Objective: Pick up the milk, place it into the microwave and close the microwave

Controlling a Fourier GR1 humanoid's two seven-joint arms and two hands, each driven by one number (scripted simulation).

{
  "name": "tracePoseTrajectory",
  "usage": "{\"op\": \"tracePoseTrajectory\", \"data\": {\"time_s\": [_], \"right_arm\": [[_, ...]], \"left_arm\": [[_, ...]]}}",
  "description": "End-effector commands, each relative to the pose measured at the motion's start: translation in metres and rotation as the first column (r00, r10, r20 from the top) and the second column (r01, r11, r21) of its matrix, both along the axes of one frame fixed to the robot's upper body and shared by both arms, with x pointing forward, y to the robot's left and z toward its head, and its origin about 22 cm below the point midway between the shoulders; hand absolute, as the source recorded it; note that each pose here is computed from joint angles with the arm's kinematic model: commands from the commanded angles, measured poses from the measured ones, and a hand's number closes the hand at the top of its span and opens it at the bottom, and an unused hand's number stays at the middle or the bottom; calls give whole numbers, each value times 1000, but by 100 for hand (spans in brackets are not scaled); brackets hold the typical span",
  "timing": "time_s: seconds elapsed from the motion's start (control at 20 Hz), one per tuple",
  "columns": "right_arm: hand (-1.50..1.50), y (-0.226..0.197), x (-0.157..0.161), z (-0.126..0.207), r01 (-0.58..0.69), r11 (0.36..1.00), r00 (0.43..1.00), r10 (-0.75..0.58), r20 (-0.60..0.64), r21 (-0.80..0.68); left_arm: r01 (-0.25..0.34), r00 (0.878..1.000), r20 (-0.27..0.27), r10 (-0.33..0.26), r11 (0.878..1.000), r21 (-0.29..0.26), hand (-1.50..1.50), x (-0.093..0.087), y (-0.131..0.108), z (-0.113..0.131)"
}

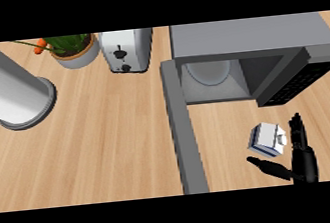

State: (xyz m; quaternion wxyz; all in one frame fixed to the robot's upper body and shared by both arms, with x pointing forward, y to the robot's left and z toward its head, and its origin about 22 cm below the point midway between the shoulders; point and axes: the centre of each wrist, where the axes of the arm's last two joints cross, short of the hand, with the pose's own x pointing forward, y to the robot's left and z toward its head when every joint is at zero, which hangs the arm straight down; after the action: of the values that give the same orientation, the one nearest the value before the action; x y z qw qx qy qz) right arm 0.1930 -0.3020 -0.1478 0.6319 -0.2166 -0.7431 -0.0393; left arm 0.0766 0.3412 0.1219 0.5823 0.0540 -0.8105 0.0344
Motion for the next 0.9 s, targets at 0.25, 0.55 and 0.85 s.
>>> {"op": "tracePoseTrajectory", "data": {"time_s": [0.25, 0.55, 0.85], "right_arm": [[150, 6, 18, -18, -115, 993, 992, 115, 55, 7], [150, -7, 41, -7, -141, 986, 978, 152, 142, -88], [150, 2, 88, 21, -341, 938, 922, 347, 172, -66]], "left_arm": [[46, 997, 65, -46, 999, 4, -150, -8, -5, 7], [38, 996, 78, -36, 999, -18, -150, -9, -1, 11], [66, 997, 48, -65, 998, -13, -150, -13, 3, -2]]}}
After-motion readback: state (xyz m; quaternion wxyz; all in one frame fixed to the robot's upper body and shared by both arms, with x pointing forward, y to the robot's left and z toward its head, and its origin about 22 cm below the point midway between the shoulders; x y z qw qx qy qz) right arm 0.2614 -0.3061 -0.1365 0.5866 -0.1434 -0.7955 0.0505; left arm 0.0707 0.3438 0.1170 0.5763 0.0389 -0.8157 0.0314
